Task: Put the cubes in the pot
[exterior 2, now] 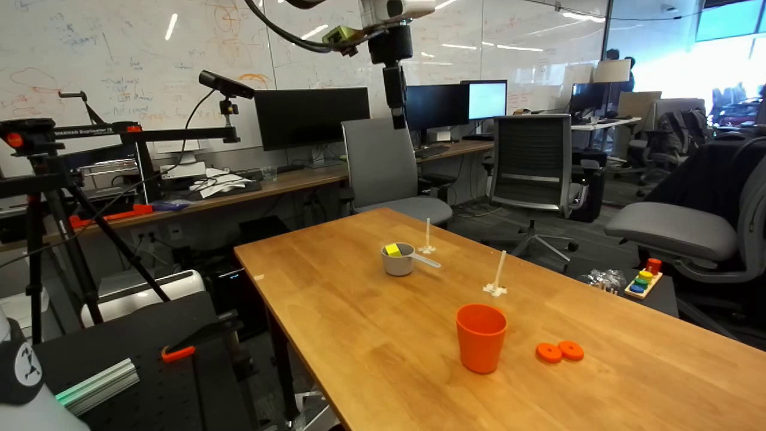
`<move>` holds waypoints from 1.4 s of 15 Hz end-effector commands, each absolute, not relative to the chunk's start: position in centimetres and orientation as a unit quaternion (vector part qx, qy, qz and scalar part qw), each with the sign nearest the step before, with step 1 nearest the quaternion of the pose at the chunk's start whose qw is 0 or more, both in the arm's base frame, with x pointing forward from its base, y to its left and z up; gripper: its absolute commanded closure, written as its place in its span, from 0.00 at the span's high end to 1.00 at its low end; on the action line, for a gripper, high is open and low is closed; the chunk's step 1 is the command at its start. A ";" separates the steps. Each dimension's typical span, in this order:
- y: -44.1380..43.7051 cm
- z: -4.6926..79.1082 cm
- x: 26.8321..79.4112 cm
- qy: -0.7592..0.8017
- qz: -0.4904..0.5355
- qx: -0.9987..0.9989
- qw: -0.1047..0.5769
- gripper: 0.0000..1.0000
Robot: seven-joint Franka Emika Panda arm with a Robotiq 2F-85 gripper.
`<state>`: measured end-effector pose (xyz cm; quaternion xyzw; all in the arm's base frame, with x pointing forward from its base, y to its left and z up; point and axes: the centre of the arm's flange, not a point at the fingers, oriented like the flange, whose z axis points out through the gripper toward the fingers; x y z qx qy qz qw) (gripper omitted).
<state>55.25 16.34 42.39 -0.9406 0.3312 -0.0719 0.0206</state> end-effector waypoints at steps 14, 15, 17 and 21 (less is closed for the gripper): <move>13.7 48.0 51.9 0.347 -0.090 -0.933 0.024 1.00; 13.7 48.0 51.9 0.347 -0.090 -0.933 0.024 1.00; 13.6 48.0 51.9 0.347 -0.090 -0.933 0.024 1.00; 13.6 48.0 51.9 0.347 -0.090 -0.933 0.024 1.00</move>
